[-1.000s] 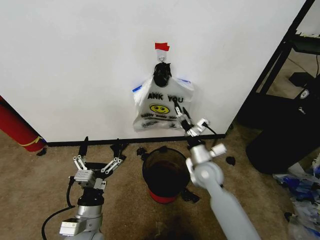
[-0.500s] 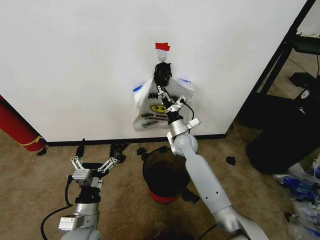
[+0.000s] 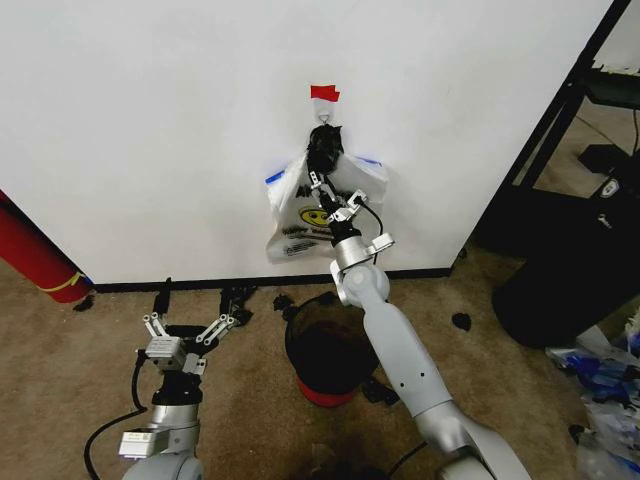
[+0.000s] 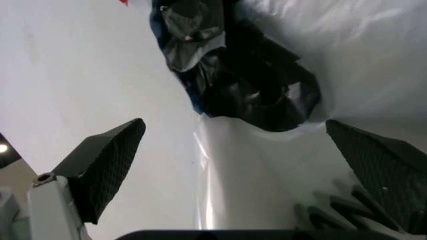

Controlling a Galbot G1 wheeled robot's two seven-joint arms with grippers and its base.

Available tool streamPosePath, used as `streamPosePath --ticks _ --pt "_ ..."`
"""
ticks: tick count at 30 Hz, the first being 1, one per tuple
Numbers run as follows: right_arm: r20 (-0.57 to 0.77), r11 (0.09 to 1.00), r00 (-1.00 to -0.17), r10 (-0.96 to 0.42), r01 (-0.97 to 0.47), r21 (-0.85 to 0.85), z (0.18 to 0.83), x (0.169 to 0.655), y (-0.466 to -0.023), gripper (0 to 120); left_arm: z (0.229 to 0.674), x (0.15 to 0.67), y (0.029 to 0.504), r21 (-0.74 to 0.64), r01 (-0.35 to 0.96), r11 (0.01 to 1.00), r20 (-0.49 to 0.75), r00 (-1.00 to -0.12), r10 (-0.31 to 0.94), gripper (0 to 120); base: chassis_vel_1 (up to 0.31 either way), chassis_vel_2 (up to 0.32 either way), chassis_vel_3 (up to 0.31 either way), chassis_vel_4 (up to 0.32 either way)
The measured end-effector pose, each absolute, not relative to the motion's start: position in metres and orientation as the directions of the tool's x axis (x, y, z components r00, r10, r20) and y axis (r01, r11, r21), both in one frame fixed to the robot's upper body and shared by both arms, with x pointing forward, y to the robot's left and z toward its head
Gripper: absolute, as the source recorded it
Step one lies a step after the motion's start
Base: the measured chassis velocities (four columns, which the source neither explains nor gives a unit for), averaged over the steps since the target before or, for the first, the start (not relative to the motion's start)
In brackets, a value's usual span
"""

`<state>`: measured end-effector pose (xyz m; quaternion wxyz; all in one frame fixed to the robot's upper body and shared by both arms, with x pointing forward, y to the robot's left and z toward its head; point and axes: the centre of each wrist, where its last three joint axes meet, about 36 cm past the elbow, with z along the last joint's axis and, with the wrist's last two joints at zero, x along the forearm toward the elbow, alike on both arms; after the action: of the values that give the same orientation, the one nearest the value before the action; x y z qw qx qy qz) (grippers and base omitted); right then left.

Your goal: Pick up the garbage bag from the wall and place it over the trash bin.

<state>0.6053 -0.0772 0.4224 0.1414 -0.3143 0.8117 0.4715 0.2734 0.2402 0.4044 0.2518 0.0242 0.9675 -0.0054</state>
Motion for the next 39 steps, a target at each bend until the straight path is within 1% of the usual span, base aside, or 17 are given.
streamPosePath --ticks 11,26,28,33,34,39 --pt "-0.527 0.368 -0.763 -0.376 -0.644 0.671 0.422 0.614 -0.082 100 0.404 0.271 0.242 0.002 0.040 0.999 -0.492 -0.870 0.036 100 0.000 0.000 0.000 0.000" --pt "-0.574 0.344 -0.717 -0.394 -0.695 0.632 0.431 0.616 -0.081 99 0.404 0.270 0.241 0.001 0.039 0.999 -0.495 -0.868 0.035 100 0.000 0.000 0.000 0.000" --pt "-0.578 0.342 -0.713 -0.395 -0.699 0.628 0.432 0.616 -0.081 95 0.404 0.270 0.241 0.002 0.039 0.999 -0.495 -0.868 0.035 100 0.000 0.000 0.000 0.000" --pt "-0.582 0.341 -0.710 -0.398 -0.703 0.625 0.432 0.618 -0.082 76 0.405 0.271 0.241 0.004 0.041 0.999 -0.497 -0.867 0.037 100 0.000 0.000 0.000 0.000" --pt "-0.582 0.341 -0.710 -0.398 -0.703 0.625 0.432 0.618 -0.082 76 0.405 0.271 0.241 0.004 0.041 0.999 -0.497 -0.867 0.037 100 0.000 0.000 0.000 0.000" --pt "-0.578 0.339 -0.710 -0.402 -0.702 0.627 0.426 0.616 -0.082 54 0.405 0.271 0.241 0.006 0.041 0.999 -0.496 -0.867 0.038 100 0.000 0.000 0.000 0.000"
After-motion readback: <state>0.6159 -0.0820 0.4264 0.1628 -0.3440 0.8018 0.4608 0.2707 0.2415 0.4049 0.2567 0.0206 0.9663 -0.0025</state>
